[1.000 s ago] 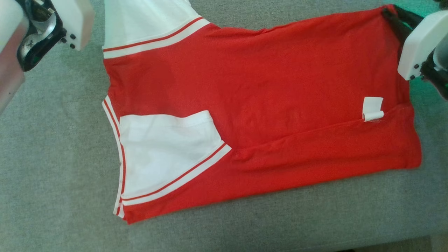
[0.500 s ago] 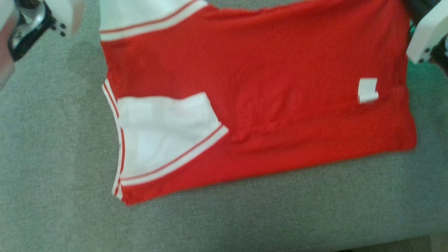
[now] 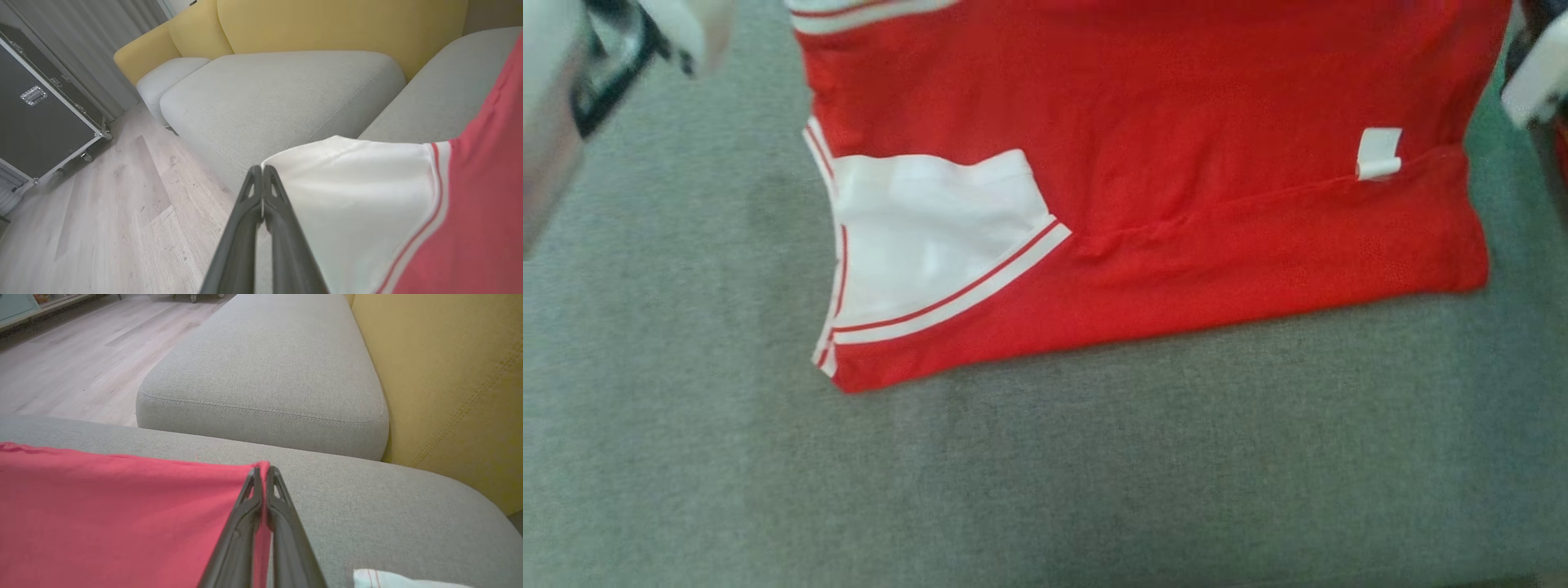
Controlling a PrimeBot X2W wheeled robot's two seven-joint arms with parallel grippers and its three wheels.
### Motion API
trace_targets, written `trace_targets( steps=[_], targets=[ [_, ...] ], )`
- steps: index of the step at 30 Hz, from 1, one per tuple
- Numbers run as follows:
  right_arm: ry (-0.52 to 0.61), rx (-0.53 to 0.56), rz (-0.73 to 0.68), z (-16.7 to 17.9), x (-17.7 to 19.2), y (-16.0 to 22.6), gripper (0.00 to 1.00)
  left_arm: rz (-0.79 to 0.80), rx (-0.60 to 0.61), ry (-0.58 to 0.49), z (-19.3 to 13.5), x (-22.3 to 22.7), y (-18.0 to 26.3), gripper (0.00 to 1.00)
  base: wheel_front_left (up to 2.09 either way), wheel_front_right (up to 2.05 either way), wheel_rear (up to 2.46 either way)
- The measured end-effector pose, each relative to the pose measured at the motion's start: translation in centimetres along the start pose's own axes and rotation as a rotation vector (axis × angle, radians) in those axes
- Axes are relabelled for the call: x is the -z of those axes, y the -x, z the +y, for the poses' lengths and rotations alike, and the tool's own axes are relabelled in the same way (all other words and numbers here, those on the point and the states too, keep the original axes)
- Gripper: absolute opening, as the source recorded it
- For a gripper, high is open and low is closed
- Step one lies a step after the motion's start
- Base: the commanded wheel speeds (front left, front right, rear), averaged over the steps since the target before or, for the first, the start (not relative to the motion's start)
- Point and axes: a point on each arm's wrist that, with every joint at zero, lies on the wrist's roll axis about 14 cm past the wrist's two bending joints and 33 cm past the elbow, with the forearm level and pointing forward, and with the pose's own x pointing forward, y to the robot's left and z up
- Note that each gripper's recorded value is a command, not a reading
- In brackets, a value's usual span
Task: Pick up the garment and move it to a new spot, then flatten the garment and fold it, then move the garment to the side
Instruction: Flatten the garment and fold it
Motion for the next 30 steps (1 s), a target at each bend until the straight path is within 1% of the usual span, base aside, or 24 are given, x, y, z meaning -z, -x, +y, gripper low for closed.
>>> trace_targets(
  steps=[5, 8, 13, 20, 30],
  targets=[
    [-0.031, -0.006, 0.016, 0.5, 1.9, 1.1, 0.0, 0.018, 0.037, 0.038, -2.3, 1.4, 2.3, 0.0, 0.0, 0.0, 0.0],
    [-0.037, -0.012, 0.006, 0.9, 2.3, 1.8, 0.0, 0.02, 0.063, 0.058, -3.9, 1.7, 3.9, 0.0, 0.0, 0.0, 0.0],
    [-0.051, -0.025, -0.021, 1.8, 2.3, 3.1, 0.0, 0.02, 0.066, 0.096, -5.8, 2.3, 7.0, 0.0, 0.0, 0.0, 0.0],
    [-0.072, -0.033, -0.003, 2.3, 4.6, 4.9, 0.0, 0.056, 0.075, 0.153, -9.3, 4.3, 11.2, 0.0, 0.0, 0.0, 0.0],
    [-0.129, -0.019, 0.021, 2.4, 7.5, 6.7, 0.0, 0.055, 0.087, 0.222, -13.0, 4.3, 14.1, 0.0, 0.0, 0.0, 0.0]
  ],
)
